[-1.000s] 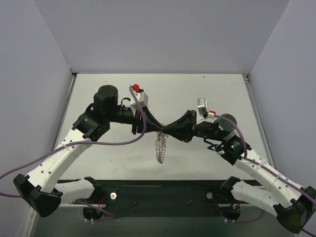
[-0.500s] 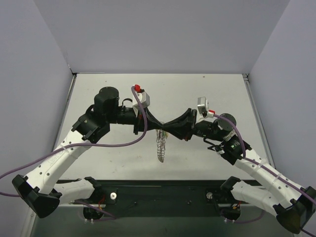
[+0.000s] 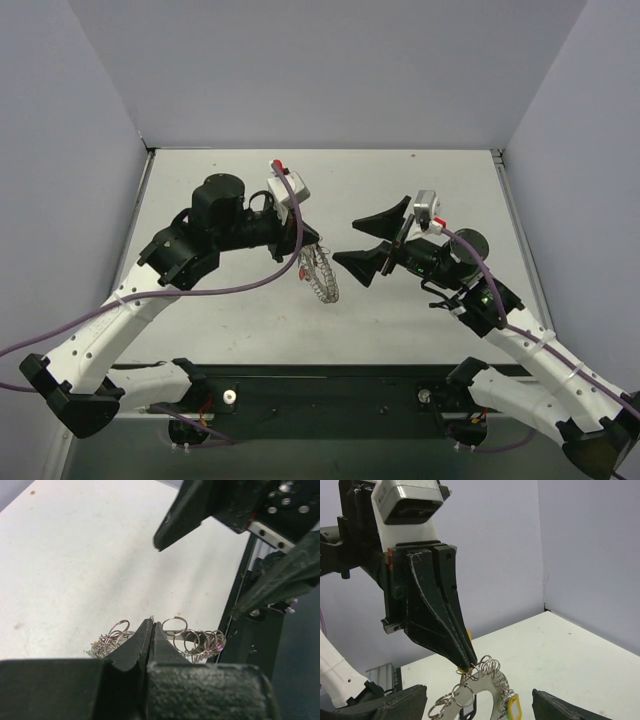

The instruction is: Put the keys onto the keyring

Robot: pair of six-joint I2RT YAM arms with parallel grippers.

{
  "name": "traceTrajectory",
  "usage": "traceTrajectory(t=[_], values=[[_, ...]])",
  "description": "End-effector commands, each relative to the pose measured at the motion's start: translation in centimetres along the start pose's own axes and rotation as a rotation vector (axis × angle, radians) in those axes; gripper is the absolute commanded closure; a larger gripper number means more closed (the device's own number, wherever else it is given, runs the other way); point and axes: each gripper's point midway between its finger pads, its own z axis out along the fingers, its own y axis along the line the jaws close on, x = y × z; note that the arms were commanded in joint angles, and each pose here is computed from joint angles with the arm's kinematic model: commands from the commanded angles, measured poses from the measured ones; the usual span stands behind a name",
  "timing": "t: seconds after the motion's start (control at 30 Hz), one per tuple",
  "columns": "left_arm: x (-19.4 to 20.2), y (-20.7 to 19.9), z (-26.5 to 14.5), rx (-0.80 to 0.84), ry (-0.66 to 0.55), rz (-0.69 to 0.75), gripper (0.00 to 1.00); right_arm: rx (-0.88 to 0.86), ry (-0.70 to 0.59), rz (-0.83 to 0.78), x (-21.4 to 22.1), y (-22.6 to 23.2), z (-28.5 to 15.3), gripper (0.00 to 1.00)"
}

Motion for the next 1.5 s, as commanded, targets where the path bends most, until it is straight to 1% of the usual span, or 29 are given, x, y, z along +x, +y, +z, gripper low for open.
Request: traceTrajectory(t=[0.0,0.2,0.23,0.33,0.47,0.57,0.67,0.73,0.87,0.9,1.03,1.13,1.17,1.27,1.33,1.47], values=[[-2.6,2.3,-0.7,-0.174,-0.037,-0.015,1.00,0.017,-0.073,-0.036,-3.8,0.4,-0.1,0.13],[-2.9,5.1,-0.7,-0.348,-0.063,-0.123,1.00,-0.065,0.002,0.036,-3.2,2.3,1.5,0.13],[-3.0,5.7,-0.9,-0.387,-0.070,-0.133,1.00,-0.087,0.003,0.056,-3.2,2.8,1.7,0.13],[-3.4,6.4,-1.2,-0.435,-0.104,-0.167,1.00,-0.130,0.000,0.084,-3.0,3.6,2.3,0.13],[-4.6,6.4,-1.5,-0.448,-0.166,-0.203,1.00,-0.188,0.017,0.121,-2.5,4.5,3.0,0.14],[-5.1,6.1,-1.3,-0.429,-0.192,-0.225,1.00,-0.250,0.038,0.160,-1.9,5.3,3.5,0.16],[-5.3,6.0,-1.1,-0.421,-0.199,-0.240,1.00,-0.312,0.070,0.206,-0.9,5.8,4.8,0.21],[-5.3,6.0,-1.0,-0.420,-0.199,-0.248,1.00,-0.326,0.052,0.252,-1.2,6.0,5.4,0.22],[-5.5,5.8,-1.1,-0.409,-0.214,-0.264,1.00,-0.242,0.051,0.312,0.1,4.3,6.4,0.24],[-5.5,5.6,-1.0,-0.401,-0.214,-0.263,1.00,-0.163,0.023,0.322,-0.1,2.9,6.7,0.24],[-5.6,5.4,-1.3,-0.394,-0.232,-0.272,1.00,0.004,-0.045,0.333,-0.5,0.1,6.2,0.24],[-5.7,5.2,-1.5,-0.387,-0.242,-0.277,1.00,0.013,-0.076,0.319,-1.3,-0.2,6.2,0.27],[-5.7,5.1,-1.4,-0.383,-0.243,-0.279,1.00,0.009,-0.076,0.318,-1.3,-0.2,6.4,0.30],[-5.8,5.0,-1.5,-0.379,-0.252,-0.292,1.00,-0.006,-0.066,0.328,-1.2,-0.1,7.0,0.37],[-5.8,4.9,-1.4,-0.373,-0.254,-0.298,1.00,-0.005,-0.065,0.327,-1.2,-0.3,7.2,0.38],[-5.8,4.8,-1.3,-0.366,-0.258,-0.302,1.00,0.016,-0.059,0.331,-0.8,-0.7,7.6,0.47]])
